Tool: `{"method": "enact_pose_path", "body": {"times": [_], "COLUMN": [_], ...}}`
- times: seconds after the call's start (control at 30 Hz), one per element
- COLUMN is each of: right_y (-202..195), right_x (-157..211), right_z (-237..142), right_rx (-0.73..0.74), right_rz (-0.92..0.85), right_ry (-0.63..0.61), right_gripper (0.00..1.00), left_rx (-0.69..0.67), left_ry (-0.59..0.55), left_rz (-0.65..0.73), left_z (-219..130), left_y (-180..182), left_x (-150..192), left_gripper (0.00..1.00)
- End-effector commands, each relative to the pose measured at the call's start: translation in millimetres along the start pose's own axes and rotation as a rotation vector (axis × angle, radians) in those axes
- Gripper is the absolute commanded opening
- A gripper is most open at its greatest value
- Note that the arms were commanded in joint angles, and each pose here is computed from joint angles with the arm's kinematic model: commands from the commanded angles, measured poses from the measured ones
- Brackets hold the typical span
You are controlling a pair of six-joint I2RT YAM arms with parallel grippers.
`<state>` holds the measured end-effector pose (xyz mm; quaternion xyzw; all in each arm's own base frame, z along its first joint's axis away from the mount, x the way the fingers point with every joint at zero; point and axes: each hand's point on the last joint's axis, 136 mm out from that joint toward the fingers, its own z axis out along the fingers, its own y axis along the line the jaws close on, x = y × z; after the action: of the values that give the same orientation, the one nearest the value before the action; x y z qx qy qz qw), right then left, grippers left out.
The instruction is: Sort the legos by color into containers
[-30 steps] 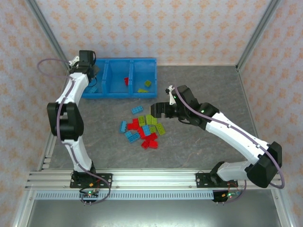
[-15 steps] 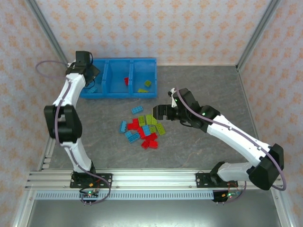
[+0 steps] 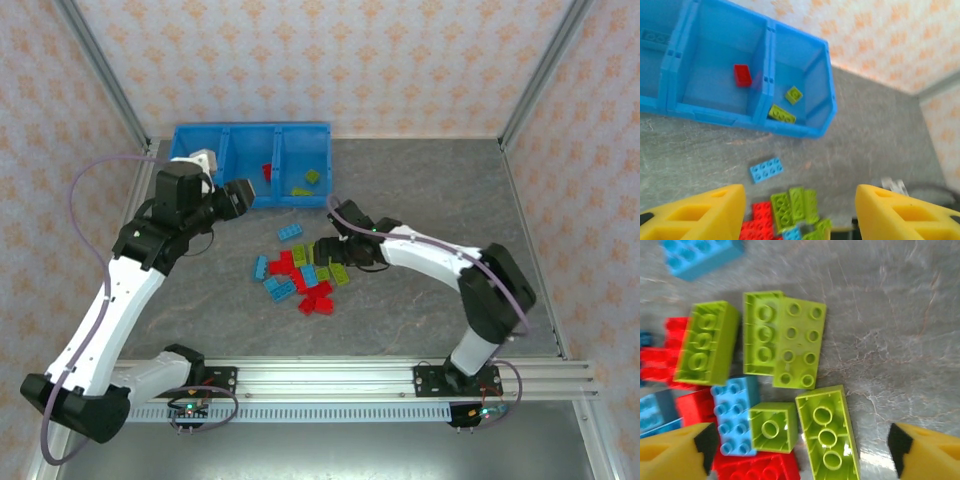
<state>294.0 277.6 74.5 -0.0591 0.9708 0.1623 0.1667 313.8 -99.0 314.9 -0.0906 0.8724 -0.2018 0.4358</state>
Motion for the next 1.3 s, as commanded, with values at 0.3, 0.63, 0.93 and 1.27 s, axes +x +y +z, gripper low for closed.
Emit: {"method": "enact_pose_path", "body": {"times": [0.3, 0.63, 0.93, 1.27], "right_y": [-2, -7, 3, 32], "right_x": [-25, -20, -71, -187], "right_z": [51, 47, -33, -30], "right_rx": [0.055, 0.037, 0.007, 0.171], "right_rz": [0.106, 0.135, 0.044, -0.151], "right_ry": [-0.023, -0.049, -0.358, -0.535], "right_gripper": [0.62, 0.38, 0.31, 0.31], "left_rx": [-0.039, -0.101, -0.126, -0.174], "left_ry": [0.259, 0.264, 0.278, 0.293], "left_rz": [0.261, 0.269, 0.277, 0.281], "left_z": [18, 20, 21, 25], "left_y": [27, 41, 46, 58], "left_x": [67, 70, 73, 76], "left_gripper": [0.66, 0.68, 0.68, 0.69]}}
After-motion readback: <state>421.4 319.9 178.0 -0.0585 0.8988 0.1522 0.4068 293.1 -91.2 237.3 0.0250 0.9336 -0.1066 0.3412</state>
